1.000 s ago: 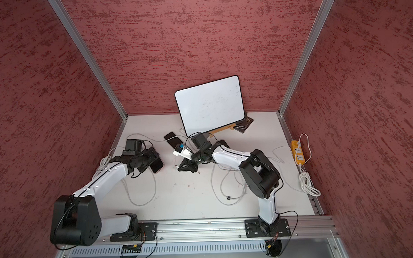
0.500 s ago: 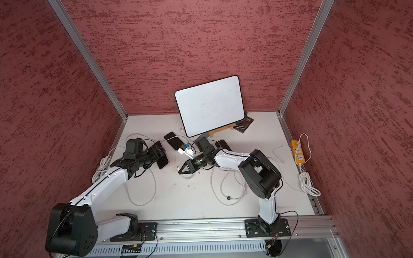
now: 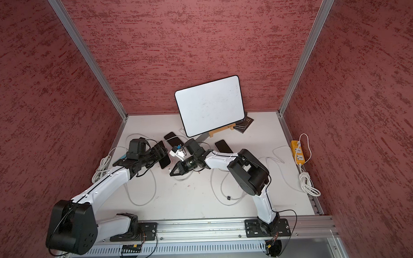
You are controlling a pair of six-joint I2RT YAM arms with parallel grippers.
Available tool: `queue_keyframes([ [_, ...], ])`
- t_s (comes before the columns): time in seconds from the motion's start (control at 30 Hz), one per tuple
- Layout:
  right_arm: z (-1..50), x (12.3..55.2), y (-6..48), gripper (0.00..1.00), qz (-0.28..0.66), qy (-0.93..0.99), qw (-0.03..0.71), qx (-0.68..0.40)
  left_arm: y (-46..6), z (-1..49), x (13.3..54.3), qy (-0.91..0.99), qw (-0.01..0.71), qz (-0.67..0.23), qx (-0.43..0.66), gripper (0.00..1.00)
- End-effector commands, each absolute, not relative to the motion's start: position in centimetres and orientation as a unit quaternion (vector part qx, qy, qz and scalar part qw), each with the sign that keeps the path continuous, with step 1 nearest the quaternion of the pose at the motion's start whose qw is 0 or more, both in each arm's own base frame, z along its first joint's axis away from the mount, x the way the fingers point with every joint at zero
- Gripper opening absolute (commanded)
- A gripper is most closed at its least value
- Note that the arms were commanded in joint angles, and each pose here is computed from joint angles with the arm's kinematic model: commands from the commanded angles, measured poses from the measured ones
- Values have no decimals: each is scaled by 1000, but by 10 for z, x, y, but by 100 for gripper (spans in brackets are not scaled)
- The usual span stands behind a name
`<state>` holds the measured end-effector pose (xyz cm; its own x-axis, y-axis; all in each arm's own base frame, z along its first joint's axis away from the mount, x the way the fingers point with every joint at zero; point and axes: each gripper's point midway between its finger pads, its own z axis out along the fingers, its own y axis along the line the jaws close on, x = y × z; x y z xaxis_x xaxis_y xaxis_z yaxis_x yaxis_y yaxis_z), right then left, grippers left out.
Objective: Plug the charging cable into the phone
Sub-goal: Pick up the charging cable from the center of the board, then insert the charging cable into the phone.
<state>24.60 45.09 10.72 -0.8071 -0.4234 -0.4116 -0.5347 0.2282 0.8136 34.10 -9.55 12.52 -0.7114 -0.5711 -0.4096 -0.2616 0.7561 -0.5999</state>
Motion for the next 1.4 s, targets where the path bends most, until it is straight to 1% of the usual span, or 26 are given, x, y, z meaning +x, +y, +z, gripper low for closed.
queue_keyframes([
  [0.0,108,258,462,0,542,783,73,-296,-99,135,350,879,322,-270,-227,0],
  [0.37,102,267,469,0,542,787,80,-284,-98,131,349,881,319,-265,-230,0],
  [0.8,108,245,467,0,550,771,53,-315,-97,128,352,881,317,-260,-234,0],
  [1.0,100,244,468,0,547,776,43,-312,-95,126,351,882,316,-255,-237,0],
  [1.37,97,251,472,0,542,781,46,-308,-96,125,351,883,315,-257,-235,0],
])
